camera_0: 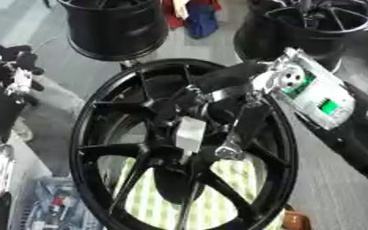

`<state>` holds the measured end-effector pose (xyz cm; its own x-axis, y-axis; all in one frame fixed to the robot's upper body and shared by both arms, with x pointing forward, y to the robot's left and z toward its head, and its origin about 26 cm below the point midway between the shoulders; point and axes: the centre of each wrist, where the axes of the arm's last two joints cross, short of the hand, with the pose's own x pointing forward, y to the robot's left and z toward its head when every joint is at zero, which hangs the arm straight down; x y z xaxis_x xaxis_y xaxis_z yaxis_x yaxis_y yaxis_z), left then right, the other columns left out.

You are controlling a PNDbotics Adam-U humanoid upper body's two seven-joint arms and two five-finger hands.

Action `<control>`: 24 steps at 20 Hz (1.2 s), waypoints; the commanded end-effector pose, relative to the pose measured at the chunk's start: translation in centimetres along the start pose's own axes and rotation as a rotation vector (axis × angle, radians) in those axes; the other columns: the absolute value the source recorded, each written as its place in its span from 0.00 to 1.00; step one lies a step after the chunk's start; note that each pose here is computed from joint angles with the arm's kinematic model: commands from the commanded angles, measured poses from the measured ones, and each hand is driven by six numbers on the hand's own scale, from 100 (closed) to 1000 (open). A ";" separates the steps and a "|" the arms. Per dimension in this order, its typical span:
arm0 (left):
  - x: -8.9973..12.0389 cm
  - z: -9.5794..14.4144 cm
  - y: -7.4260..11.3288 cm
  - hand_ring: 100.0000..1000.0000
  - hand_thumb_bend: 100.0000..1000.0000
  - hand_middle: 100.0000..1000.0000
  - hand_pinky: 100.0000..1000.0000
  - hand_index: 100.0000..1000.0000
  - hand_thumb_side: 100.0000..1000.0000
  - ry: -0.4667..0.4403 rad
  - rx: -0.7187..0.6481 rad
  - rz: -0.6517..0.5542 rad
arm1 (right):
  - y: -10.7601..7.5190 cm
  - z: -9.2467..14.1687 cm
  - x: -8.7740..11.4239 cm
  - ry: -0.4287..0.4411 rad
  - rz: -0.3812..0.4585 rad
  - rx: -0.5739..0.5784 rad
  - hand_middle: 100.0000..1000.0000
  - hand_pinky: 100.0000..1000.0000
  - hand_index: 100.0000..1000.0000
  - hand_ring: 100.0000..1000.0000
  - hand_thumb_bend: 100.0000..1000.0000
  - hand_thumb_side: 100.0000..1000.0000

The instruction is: Pull the pin out of the wheel hub.

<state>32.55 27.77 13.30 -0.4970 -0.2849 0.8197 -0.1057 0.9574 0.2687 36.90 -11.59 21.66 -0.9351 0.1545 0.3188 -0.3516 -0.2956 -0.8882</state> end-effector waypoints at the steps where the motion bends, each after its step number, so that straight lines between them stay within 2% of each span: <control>1: 0.7 -0.5 0.1 0.54 0.18 0.59 0.39 0.71 0.55 -0.031 -0.004 -0.003 | -0.3 0.2 -0.2 -0.008 0.045 0.036 0.81 0.80 0.94 0.83 0.17 0.19; 8: 0.7 -0.5 0.1 0.54 0.18 0.59 0.39 0.71 0.55 -0.030 -0.005 -0.003 | 0.3 0.0 -1.1 0.013 0.037 0.049 0.77 0.76 0.91 0.79 0.14 0.17; 18: 0.7 -0.5 0.1 0.55 0.18 0.59 0.39 0.71 0.55 -0.033 -0.005 -0.002 | 0.2 0.0 -1.1 0.013 0.063 0.053 0.69 0.66 0.83 0.68 0.07 0.12; 24: 0.8 -0.6 0.1 0.55 0.18 0.59 0.39 0.71 0.55 -0.034 -0.007 -0.001 | -0.3 0.0 -0.6 -0.007 0.078 0.039 0.63 0.56 0.77 0.57 0.01 0.09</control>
<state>32.56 27.76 13.31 -0.4974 -0.2846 0.8195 -0.1049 0.9575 0.2688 37.70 -11.58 20.33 -0.9331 0.1861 0.3078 -0.3519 -0.2946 -0.8885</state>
